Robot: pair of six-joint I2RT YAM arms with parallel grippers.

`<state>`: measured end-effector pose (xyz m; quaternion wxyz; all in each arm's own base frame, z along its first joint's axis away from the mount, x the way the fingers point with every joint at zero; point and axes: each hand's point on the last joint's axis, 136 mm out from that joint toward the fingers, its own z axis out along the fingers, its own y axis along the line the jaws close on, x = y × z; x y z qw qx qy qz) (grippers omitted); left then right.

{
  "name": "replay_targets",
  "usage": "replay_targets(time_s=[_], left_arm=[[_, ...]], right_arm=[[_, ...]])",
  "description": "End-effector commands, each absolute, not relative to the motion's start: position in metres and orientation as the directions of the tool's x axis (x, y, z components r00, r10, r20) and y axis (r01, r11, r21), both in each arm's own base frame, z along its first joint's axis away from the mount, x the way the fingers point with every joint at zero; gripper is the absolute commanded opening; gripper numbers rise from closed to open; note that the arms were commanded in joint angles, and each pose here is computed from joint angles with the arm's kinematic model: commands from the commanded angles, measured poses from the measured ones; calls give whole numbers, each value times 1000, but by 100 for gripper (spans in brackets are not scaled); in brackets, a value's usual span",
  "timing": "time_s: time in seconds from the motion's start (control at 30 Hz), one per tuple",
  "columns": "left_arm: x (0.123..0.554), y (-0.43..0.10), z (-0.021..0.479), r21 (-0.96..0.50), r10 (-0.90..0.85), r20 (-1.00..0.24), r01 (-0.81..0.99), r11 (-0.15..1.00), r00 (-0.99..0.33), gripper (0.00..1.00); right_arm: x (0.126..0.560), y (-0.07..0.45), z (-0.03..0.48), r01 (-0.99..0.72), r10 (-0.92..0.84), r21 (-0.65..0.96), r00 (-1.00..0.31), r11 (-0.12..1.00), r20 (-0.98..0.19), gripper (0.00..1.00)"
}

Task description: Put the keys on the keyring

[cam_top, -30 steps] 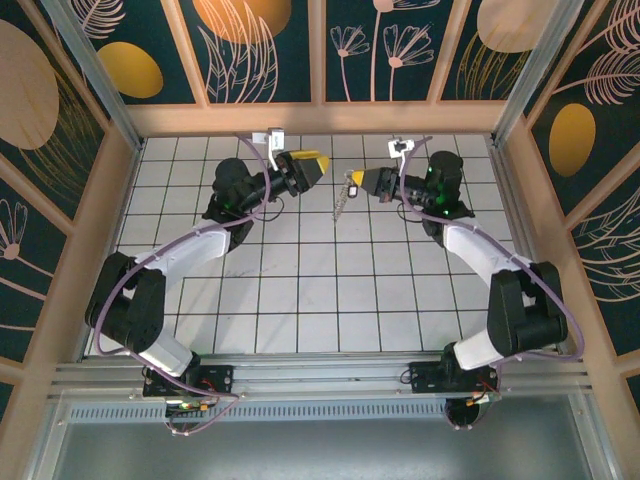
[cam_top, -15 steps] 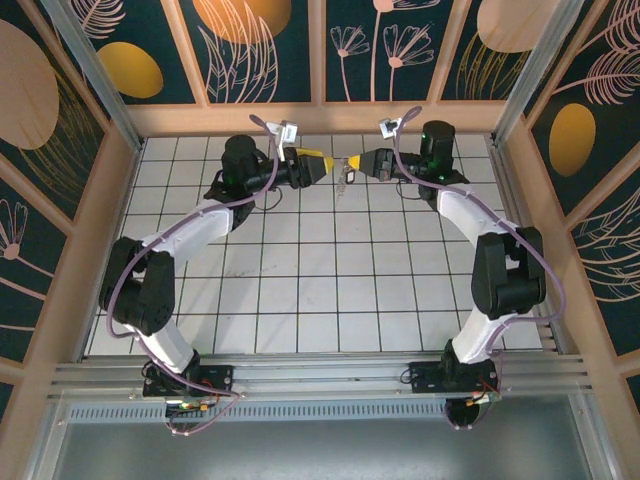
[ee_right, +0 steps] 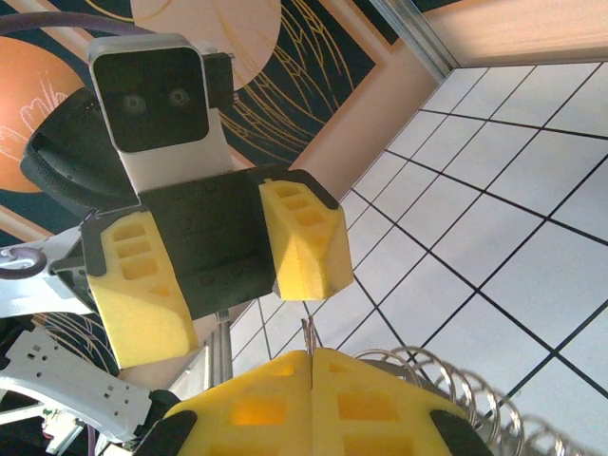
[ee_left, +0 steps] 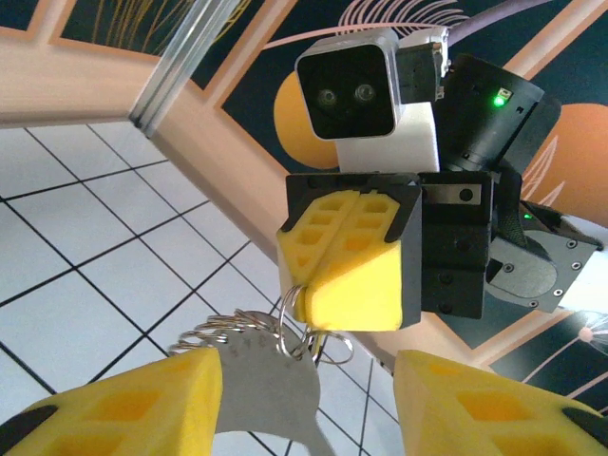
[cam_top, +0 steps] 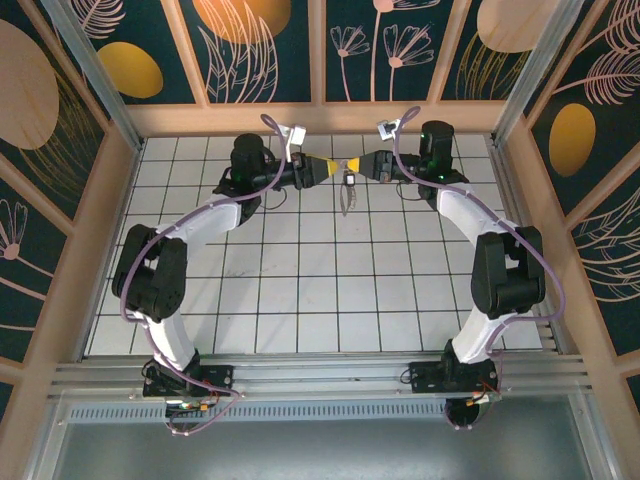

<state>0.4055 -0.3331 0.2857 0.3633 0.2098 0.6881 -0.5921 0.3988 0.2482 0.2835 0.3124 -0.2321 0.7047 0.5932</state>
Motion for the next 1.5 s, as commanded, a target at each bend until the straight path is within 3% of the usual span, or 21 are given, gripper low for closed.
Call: replay_targets(time_s=[0.0,0.43,0.8,1.3,1.47], left_arm=[[408,-335,296,-663,-151,-748,731,158,-646,50],[409,-337,292,-676,-153,-737,724,137,-658,46],[405,-338,290,-677,-149,-735,727,114,-662,25],[400,-338,280,-686,-135,-727,720,104,-673,28],[399,-338,276,-687,-130,-726,719,105,-675,25]], right_arm=[[392,255,301,-749,20,648,-652,139,-758,0],[393,268,299,-748,11,651,-655,130,-755,0],[396,271,293,-740,11,657,-663,141,-749,0],[399,270,292,-736,18,659,-665,153,-747,0],[399,270,293,-737,19,658,-664,154,-748,0]])
